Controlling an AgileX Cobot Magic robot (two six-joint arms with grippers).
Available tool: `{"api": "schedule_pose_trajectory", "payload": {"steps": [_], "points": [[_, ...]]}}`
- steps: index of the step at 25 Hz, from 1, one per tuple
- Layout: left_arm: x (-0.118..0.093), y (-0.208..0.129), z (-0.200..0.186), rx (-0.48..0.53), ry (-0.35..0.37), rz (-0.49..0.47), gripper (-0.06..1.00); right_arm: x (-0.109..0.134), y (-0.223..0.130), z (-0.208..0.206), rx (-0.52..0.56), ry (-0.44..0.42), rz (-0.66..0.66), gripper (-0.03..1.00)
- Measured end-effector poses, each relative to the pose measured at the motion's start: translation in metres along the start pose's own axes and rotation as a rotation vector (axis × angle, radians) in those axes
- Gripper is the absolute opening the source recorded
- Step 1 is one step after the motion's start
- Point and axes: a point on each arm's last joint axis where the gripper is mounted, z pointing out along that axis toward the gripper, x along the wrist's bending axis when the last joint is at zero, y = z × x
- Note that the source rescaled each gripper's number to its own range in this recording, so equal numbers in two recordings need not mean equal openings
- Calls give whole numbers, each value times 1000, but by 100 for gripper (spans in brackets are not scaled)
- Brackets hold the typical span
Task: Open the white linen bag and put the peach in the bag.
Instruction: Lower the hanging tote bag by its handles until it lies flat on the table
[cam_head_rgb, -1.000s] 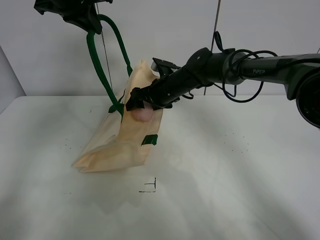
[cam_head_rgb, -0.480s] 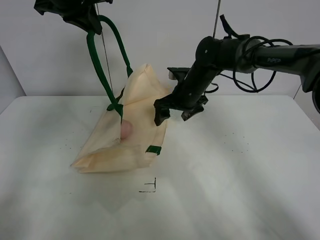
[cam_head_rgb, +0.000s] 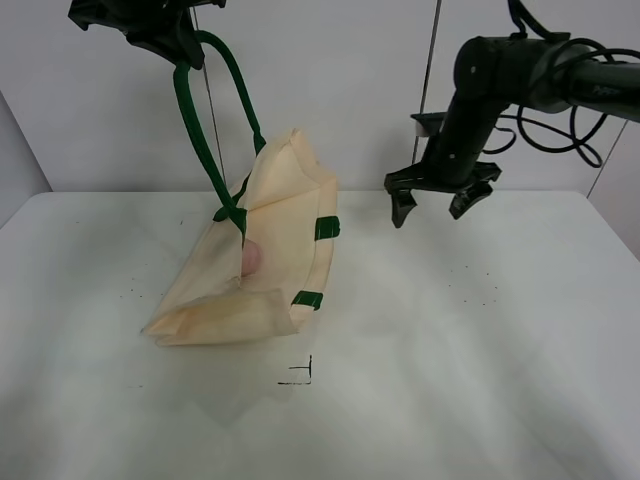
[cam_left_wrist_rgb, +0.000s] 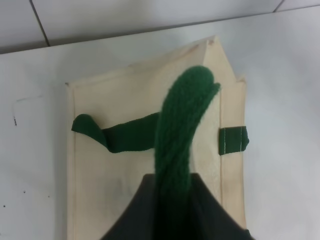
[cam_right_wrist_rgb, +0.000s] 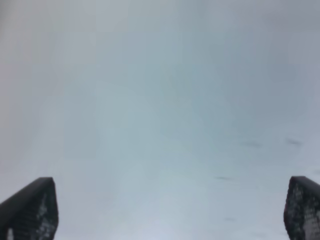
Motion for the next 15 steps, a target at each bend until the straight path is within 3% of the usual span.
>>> {"api": "schedule_pose_trajectory", "payload": {"steps": [6, 8, 11, 15], "points": [[0, 0, 0, 0, 0, 0, 0, -91, -5, -9, 24, -57, 184, 100], [0, 0, 0, 0, 0, 0, 0, -112, -11, -12, 44, -67, 229, 100], [0, 0, 0, 0, 0, 0, 0, -125, -14, -14, 52, -74, 257, 100], [0, 0, 0, 0, 0, 0, 0, -120, -14, -22, 35, -70, 247, 100]]}}
